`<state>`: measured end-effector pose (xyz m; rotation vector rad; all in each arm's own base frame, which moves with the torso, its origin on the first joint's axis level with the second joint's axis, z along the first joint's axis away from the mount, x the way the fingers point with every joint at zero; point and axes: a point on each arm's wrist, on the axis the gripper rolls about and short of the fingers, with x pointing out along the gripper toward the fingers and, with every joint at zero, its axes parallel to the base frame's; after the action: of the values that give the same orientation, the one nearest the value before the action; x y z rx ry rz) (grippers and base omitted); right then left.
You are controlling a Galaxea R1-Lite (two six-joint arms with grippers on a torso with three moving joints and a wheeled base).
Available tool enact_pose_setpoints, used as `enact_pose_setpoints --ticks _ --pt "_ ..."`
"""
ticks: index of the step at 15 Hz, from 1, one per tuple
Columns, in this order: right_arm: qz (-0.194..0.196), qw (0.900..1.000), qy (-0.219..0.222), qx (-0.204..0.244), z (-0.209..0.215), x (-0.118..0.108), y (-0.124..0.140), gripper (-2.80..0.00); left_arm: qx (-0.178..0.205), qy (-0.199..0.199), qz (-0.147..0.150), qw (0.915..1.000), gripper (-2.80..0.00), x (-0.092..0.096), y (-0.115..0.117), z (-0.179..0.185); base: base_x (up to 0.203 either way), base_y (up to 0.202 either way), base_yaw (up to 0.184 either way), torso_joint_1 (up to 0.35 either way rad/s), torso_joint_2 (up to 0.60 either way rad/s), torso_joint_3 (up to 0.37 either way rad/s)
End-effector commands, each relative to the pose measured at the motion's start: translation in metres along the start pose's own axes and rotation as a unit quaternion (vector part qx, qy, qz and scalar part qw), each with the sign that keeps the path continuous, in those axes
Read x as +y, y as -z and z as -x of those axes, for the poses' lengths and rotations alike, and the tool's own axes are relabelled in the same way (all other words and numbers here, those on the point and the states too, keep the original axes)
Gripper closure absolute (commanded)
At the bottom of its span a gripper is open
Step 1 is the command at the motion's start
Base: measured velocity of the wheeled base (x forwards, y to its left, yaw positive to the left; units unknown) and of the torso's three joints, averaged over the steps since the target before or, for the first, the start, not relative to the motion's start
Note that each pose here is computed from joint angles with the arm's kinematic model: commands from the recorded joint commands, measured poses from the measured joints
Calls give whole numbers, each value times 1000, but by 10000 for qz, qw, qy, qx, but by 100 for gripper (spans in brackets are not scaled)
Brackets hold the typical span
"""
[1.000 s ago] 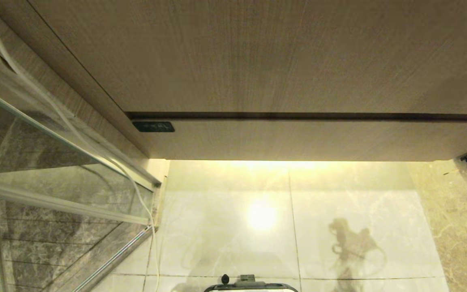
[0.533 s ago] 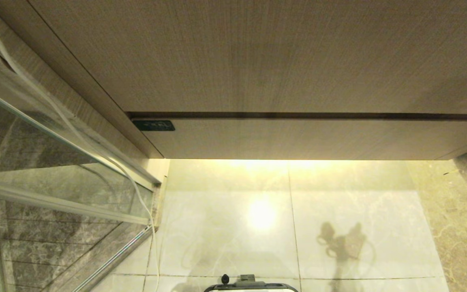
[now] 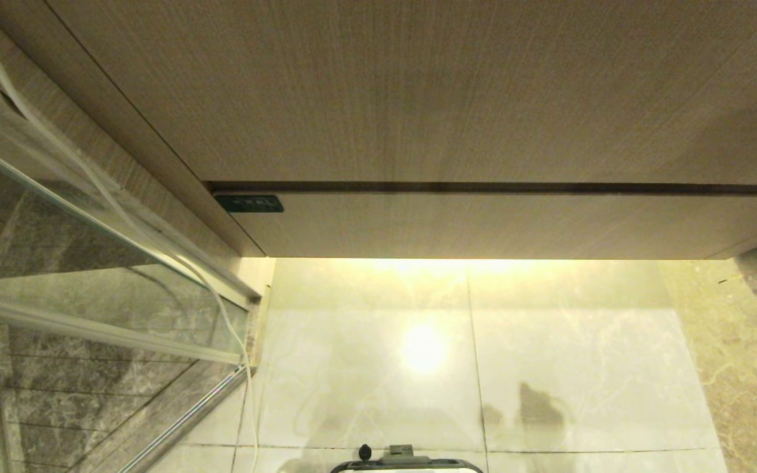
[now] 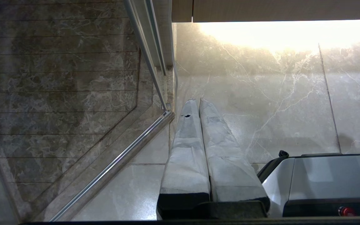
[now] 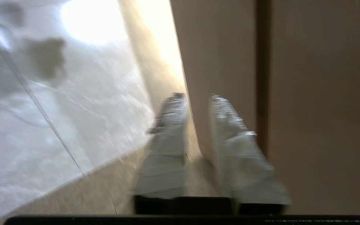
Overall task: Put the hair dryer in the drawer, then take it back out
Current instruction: Close the drawer
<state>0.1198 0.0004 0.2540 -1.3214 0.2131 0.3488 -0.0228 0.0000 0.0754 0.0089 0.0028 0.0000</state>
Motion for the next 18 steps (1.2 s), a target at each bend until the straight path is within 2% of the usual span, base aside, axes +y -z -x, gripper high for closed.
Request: enact_pose_setpoints --ticks 1,5,7,10,16,18 --pt "102 9987 -121 -487 15 2 -6 -280 -6 0 -1 10000 0 0 0 0 0 0 0 0 0 0" --pt "-521 9954 -609 -520 -11 0 -9 -280 -6 0 -1 10000 0 0 0 0 0 0 0 0 0 0" --pt "-520 9942 -718 -615 -28 -6 -15 -280 -6 0 -1 10000 0 0 0 0 0 0 0 0 0 0" --pt "-898 9823 -1259 -1055 -57 0 -22 -280 -6 0 -1 10000 0 0 0 0 0 0 0 0 0 0" --pt "-1017 9771 -1321 -1326 -110 5 -22 -280 -1 0 -1 10000 0 0 0 0 0 0 0 0 0 0" --pt "-915 9773 -1159 -1521 -122 3 -22 -280 -6 0 -1 10000 0 0 0 0 0 0 0 0 0 0"
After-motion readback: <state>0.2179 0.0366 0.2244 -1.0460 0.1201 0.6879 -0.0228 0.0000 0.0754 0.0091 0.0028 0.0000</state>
